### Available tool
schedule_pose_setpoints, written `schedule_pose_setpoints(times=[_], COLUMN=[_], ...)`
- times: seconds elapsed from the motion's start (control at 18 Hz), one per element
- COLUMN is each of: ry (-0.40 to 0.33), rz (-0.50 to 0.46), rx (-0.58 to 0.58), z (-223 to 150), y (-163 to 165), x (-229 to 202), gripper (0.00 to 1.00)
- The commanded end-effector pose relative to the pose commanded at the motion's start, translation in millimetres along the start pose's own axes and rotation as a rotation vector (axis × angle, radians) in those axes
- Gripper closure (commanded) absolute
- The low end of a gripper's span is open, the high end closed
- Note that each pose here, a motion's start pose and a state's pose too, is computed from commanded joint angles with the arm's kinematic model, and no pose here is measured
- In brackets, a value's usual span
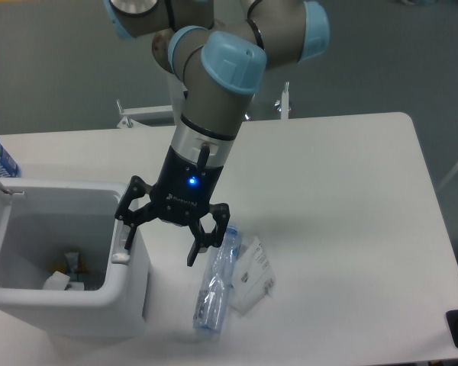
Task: Open the trash can
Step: 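Lift the gripper away from the opened trash can toward the bottle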
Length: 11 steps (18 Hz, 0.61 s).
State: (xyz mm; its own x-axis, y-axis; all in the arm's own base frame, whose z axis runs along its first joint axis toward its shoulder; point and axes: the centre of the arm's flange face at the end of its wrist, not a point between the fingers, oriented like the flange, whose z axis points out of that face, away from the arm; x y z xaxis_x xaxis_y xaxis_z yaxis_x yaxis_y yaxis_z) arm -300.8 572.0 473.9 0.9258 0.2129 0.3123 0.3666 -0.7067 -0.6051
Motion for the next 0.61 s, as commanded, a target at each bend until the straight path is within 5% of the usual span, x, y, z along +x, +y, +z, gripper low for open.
schedule_pose_setpoints(times=[0.39,0.61], ry=[-0.067,-0.126], rz=[-0.040,0.033], rx=[0.037,0.044], z=[-29,-49], y=[0,11], x=[-64,-125], gripper=[0.00,0.00])
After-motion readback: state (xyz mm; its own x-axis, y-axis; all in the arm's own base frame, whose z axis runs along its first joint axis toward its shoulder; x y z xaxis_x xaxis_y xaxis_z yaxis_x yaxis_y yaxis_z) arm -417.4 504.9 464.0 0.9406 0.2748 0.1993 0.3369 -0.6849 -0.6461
